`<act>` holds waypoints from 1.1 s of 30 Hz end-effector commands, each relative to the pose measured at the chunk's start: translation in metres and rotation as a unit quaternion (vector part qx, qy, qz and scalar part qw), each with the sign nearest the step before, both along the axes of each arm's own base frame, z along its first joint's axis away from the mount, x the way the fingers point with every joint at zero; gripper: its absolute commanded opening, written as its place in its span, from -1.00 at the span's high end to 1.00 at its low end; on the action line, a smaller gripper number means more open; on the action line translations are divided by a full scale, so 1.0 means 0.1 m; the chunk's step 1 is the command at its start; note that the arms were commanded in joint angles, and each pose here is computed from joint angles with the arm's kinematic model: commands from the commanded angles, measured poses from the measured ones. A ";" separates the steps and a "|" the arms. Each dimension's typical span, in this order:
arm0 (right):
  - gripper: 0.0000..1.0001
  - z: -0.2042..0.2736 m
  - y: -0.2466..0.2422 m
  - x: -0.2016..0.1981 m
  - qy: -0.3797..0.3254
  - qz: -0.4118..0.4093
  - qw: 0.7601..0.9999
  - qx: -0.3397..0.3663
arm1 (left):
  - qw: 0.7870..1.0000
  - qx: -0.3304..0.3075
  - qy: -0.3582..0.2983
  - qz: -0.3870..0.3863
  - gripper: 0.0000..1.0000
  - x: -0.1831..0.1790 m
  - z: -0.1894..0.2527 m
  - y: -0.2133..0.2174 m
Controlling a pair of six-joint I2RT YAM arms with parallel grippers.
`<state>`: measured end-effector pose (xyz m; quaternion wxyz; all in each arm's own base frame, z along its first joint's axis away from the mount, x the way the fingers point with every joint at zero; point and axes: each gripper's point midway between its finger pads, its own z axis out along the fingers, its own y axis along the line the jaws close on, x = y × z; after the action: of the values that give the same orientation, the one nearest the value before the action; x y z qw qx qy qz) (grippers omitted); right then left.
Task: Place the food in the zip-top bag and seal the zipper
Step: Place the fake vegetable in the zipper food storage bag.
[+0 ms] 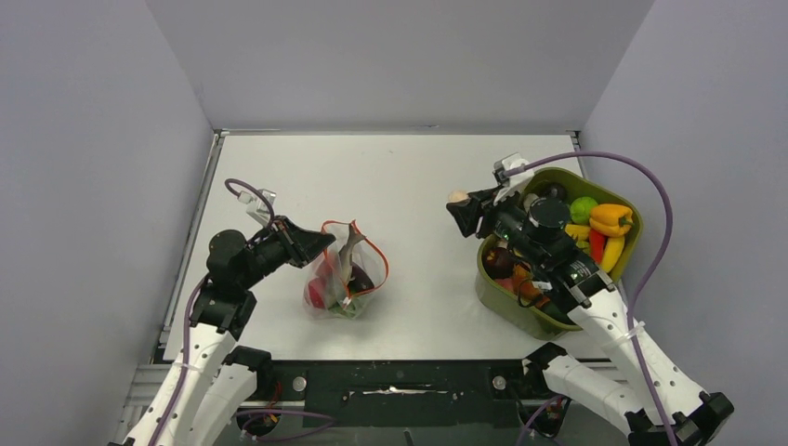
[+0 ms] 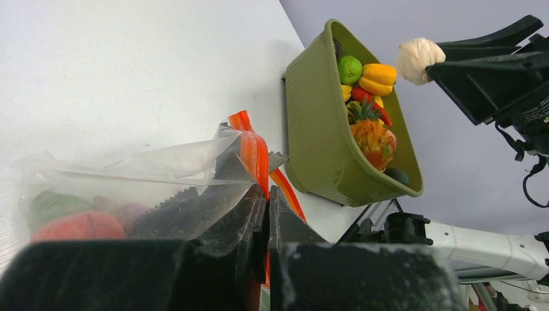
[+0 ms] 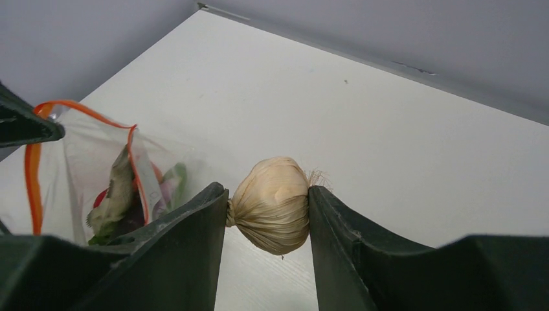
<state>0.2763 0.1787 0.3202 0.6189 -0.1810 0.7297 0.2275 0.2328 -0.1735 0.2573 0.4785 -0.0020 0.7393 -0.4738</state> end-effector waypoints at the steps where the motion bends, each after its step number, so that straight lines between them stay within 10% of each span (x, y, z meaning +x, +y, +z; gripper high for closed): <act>1: 0.12 0.22 0.36 -0.22 -0.038 0.094 0.993 0.056 | 0.997 -0.016 -0.080 0.003 1.00 0.06 0.45 -0.01; 18: 0.07 -0.14 1.53 -0.83 -0.001 0.284 0.956 0.073 | 0.997 -0.027 -0.069 -0.012 1.00 0.08 0.41 -0.06; 33: -0.17 -0.73 1.86 -0.57 0.071 0.240 0.967 -0.037 | 0.997 -0.047 -0.061 -0.024 1.00 0.01 0.36 -0.10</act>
<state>0.2045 0.3582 0.2082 0.4438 -0.3714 0.7316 0.3603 0.2379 -0.1793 0.2612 0.4740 -0.0089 0.7271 -0.4966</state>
